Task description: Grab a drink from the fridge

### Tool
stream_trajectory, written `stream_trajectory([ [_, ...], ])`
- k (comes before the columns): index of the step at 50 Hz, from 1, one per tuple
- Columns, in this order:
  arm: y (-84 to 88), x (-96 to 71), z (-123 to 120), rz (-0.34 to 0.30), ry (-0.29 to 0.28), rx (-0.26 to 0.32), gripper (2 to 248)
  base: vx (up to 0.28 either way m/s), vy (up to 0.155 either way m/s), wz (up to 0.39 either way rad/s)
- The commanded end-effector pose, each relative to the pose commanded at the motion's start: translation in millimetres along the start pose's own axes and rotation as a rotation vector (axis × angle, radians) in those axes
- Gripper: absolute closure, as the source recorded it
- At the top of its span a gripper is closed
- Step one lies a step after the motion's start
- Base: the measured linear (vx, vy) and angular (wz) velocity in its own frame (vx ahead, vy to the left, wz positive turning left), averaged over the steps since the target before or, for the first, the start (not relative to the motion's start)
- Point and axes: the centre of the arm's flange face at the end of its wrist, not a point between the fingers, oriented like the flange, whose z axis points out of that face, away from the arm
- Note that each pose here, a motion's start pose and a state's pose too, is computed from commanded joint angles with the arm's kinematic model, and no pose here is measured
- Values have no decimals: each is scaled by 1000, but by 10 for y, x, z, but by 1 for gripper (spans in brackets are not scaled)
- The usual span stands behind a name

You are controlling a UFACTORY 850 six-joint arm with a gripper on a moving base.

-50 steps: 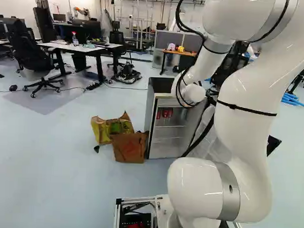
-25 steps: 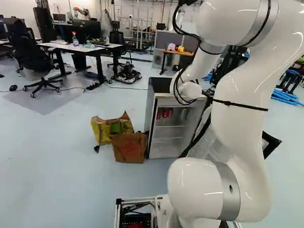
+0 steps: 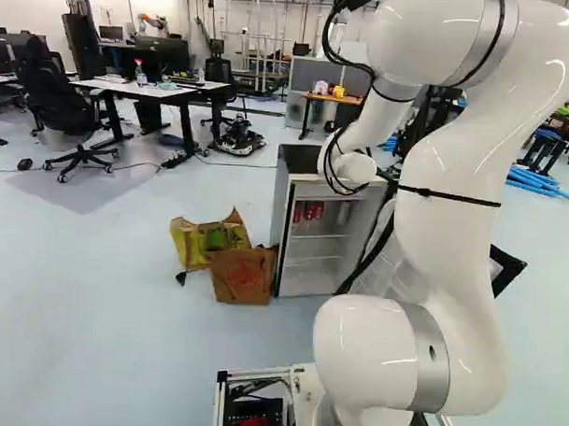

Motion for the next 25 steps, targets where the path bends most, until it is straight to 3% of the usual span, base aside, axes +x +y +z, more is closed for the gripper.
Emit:
stream_trajectory([
  [15,0,0,0,0,0,0,155,0,0,0],
  [16,0,0,0,0,0,0,138,0,0,0],
  [20,0,0,0,0,0,0,138,0,0,0],
  [21,0,0,0,0,0,0,105,0,0,0],
  [25,0,0,0,0,0,0,105,0,0,0],
])
